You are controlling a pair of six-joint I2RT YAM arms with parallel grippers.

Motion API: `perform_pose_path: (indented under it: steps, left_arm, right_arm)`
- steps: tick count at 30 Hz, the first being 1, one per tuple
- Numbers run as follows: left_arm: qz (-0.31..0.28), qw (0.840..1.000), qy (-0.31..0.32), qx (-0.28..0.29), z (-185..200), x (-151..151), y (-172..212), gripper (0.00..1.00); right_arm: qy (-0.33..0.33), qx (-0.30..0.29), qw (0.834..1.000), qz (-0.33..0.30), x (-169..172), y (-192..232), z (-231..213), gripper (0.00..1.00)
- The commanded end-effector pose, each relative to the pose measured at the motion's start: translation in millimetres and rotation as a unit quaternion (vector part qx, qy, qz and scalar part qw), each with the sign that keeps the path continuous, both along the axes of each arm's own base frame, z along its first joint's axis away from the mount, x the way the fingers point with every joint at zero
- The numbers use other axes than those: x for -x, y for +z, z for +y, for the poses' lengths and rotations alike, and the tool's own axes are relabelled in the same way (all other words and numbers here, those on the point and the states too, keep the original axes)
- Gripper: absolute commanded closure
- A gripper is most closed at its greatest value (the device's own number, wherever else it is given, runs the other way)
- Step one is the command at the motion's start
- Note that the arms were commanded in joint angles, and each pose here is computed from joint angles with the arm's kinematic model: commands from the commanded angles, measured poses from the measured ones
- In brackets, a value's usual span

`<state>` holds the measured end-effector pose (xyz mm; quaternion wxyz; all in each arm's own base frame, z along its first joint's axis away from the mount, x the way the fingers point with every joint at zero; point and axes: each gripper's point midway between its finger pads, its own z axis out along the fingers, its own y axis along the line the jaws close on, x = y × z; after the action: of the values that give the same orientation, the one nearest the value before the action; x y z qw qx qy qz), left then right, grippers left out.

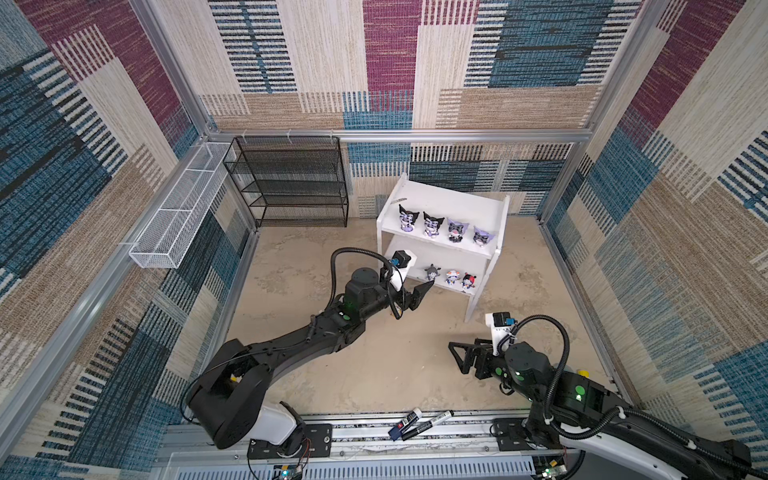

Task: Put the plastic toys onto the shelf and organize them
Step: 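Withdraw the left gripper toward the yellow Doraemon on the floor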

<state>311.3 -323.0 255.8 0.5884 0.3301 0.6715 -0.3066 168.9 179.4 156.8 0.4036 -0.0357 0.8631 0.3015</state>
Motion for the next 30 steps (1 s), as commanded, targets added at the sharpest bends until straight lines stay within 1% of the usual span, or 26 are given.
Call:
perform_pose_path:
  steps: [1, 4, 7, 13, 15, 17, 21, 24, 30]
  left_arm:
    - [0.055, 0.998, 0.004, -0.024, 17, 20, -29, 0.17]
    - [0.097, 0.995, 0.016, -0.035, 33, 35, -57, 0.17]
    - [0.134, 0.989, 0.033, -0.052, 45, 43, -90, 0.17]
    - [0.174, 0.978, 0.078, -0.081, 58, 36, -130, 0.16]
    - [0.187, 0.973, 0.111, -0.079, 65, 31, -137, 0.16]
    - [0.21, 0.961, 0.161, -0.082, 81, 26, -146, 0.17]
    - [0.228, 0.956, 0.164, -0.089, 86, 33, -162, 0.16]
    - [0.233, 0.955, 0.156, -0.096, 81, 31, -175, 0.16]
    - [0.237, 0.951, 0.169, -0.101, 67, 8, -194, 0.17]
  right_arm:
    - [0.03, -0.003, 1.0, -0.01, -1, 7, 16, 0.0]
    - [0.046, 0.0, 0.999, -0.006, -2, 1, 26, 0.0]
    - [0.058, 0.002, 0.998, -0.003, -3, -3, 35, 0.0]
    - [0.078, 0.016, 0.997, 0.013, -2, -17, 47, 0.02]
    - [0.085, 0.013, 0.996, 0.016, -3, -23, 54, 0.05]
    - [0.093, 0.009, 0.995, 0.017, -5, -30, 63, 0.09]
    - [0.096, 0.011, 0.995, 0.023, -13, -38, 78, 0.13]
    - [0.096, 0.013, 0.995, 0.022, -17, -36, 83, 0.14]
    - [0.088, 0.011, 0.996, 0.021, -15, -30, 76, 0.15]
